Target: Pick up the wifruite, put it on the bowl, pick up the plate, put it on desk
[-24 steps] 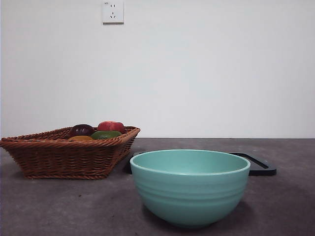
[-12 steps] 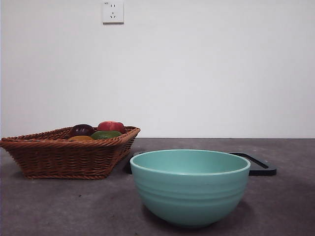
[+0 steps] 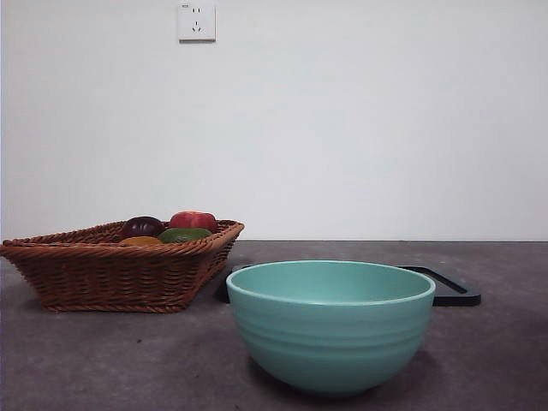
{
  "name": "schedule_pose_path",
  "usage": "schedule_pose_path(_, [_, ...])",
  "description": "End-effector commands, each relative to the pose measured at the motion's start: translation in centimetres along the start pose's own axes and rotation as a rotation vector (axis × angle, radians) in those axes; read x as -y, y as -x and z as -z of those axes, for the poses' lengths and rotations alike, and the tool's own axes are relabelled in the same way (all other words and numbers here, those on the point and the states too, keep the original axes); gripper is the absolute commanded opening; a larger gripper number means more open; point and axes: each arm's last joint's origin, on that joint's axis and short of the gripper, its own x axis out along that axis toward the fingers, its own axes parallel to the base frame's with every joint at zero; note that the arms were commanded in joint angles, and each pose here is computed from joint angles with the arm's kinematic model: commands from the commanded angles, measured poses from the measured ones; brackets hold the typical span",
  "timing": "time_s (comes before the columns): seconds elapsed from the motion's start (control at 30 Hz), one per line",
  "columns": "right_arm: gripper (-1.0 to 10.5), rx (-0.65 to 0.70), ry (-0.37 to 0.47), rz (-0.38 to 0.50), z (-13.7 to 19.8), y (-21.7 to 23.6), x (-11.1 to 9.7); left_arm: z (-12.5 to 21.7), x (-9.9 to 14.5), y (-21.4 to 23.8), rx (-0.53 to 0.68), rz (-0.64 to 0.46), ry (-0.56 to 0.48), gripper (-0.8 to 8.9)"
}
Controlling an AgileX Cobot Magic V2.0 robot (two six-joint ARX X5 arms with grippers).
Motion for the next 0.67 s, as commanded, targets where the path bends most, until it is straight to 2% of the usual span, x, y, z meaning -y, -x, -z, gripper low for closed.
schedule_pose_path(0.03, [0.2,-0.012,0.007,0.007,0.25,-0.04,0.04,0.71,-0.07,-0.20,-0.024,-0.006,0.003,0.19])
schedule_pose_path(0.67, [0.2,0.014,0.008,0.007,-0.02,-0.03,0.04,0.70,-0.06,-0.19,-0.024,-0.005,0.003,0.19])
